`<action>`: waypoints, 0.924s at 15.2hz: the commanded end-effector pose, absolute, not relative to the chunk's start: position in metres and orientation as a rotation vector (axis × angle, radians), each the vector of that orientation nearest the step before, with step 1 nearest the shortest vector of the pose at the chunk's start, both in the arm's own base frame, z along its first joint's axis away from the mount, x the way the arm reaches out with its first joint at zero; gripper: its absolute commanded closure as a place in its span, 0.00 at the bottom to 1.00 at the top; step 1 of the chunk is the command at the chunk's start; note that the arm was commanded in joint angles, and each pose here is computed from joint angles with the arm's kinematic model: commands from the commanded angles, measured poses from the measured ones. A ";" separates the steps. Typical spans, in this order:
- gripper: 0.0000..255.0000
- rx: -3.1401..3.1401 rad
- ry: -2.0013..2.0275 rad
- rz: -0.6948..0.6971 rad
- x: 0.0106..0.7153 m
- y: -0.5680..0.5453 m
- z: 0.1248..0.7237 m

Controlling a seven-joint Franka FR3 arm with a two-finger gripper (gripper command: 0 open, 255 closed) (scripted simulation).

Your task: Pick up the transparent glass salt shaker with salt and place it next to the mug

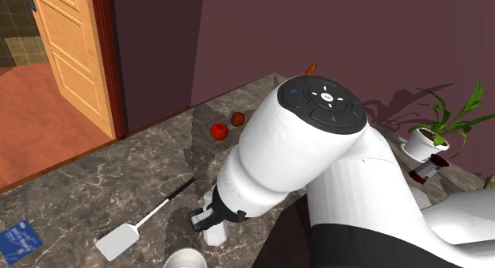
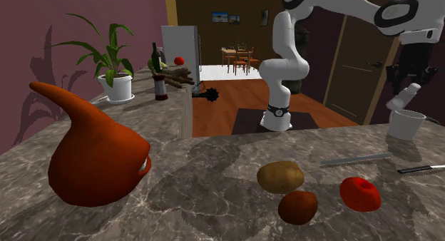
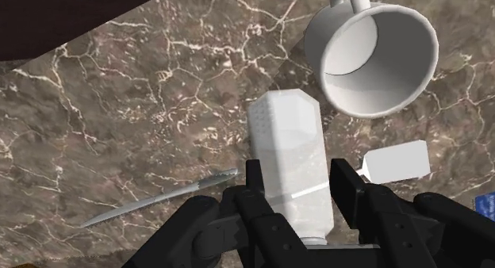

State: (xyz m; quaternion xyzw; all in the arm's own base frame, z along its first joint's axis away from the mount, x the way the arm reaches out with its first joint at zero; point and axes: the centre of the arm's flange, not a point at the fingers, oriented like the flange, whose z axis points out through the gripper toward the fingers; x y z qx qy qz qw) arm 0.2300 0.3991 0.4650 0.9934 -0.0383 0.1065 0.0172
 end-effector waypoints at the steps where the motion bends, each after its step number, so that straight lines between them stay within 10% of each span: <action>1: 1.00 3.088 -0.119 0.332 0.229 0.399 0.455; 14: 1.00 3.088 -0.119 0.332 0.229 0.399 0.386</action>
